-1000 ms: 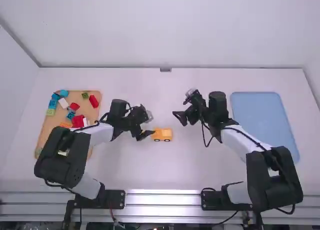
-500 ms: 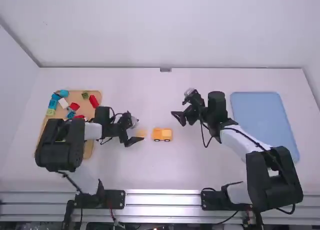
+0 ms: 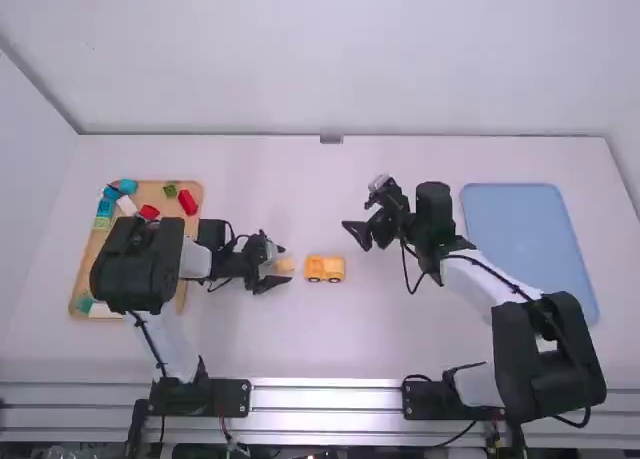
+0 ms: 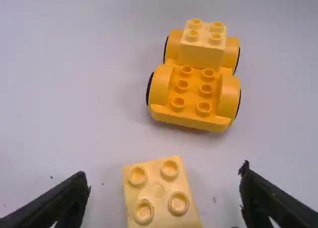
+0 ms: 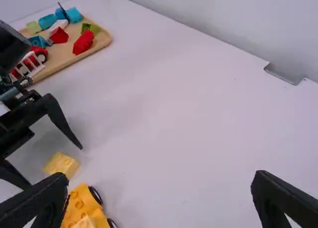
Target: Assemble lego blocks to make yellow taxi
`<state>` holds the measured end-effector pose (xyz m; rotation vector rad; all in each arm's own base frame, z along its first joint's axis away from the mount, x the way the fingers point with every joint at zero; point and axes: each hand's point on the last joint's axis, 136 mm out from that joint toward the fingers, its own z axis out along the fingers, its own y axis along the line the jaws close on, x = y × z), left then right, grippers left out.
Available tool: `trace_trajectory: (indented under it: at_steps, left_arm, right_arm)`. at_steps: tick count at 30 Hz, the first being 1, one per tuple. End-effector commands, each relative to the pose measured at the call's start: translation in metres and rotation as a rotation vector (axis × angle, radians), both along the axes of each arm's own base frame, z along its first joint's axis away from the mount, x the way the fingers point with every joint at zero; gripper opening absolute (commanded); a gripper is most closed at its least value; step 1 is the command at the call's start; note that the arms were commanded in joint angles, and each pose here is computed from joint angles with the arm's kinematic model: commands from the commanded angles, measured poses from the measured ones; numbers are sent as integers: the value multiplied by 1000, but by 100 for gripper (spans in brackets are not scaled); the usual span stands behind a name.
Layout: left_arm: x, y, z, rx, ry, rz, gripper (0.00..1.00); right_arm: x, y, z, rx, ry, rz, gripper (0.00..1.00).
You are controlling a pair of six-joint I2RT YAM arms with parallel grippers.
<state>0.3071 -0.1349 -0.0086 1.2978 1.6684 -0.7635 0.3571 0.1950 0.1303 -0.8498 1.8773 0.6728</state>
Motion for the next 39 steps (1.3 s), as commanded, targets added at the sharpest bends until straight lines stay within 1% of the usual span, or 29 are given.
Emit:
trace_trajectory:
  at_steps: [1, 2, 11, 12, 13, 14, 16, 17, 18, 20, 23, 28, 29, 31, 32, 33, 35, 36, 38, 39]
  left_arm:
    - [-4, -1, -5, 4, 19, -1, 71]
    - [-4, -1, -5, 4, 26, 3, 69]
    - [-8, 8, -21, 87, 49, 43, 68]
    - [-8, 8, -22, 90, 41, 46, 65]
    - [-8, 8, -22, 90, 41, 46, 65]
    - [-8, 8, -21, 86, 20, 44, 56]
    - [-8, 7, -21, 87, 2, 45, 46]
    - [-8, 8, -21, 86, -2, 46, 44]
    - [-8, 8, -20, 82, -12, 46, 38]
    - [-11, 4, -14, 41, -36, 29, 33]
    - [-12, 1, -10, 19, -52, 15, 23]
    - [-13, -5, 0, -37, -62, -20, 15]
    - [-13, -5, 0, -37, -62, -20, 15]
    - [-10, -9, 11, -82, -81, -44, 9]
    - [-8, -11, 18, -115, -79, -54, 7]
    - [-8, -12, 20, -120, -79, -56, 7]
    - [-2, -11, 27, -138, -70, -45, 2]
    - [-1, -11, 30, -142, -72, -45, 2]
    - [0, -15, 39, -158, -84, -59, 2]
    - [1, -15, 42, -158, -90, -58, 2]
  right_arm:
    - [-3, 2, 9, 5, -31, 15, 98]
    - [-3, 2, 8, 0, -37, 18, 98]
    - [-3, 2, 8, -7, -43, 24, 98]
    - [-3, 2, 8, -7, -44, 24, 98]
    - [-3, 2, 8, -7, -44, 24, 98]
    - [-4, 3, 8, -7, -44, 26, 98]
    - [-5, 5, 8, -7, -44, 34, 98]
    - [-6, 6, 8, -7, -43, 36, 98]
    - [-6, 7, 8, -7, -43, 40, 98]
    - [-8, 9, 8, -6, -44, 46, 98]
    - [-7, 8, 8, -7, -44, 43, 98]
    - [-6, 7, 8, -6, -46, 40, 98]
    - [-6, 7, 8, -6, -46, 40, 98]
    - [-5, 4, 6, -8, -36, 31, 98]
    - [-7, 4, 3, -15, -18, 32, 98]
    - [-9, 4, 1, -18, -14, 35, 98]
    - [-18, 4, -10, -73, -11, 80, 98]
    - [-20, 3, -14, -92, -13, 93, 98]
    - [-32, -1, -31, -158, -18, 142, 98]
    - [-36, -2, -36, -171, -16, 154, 98]
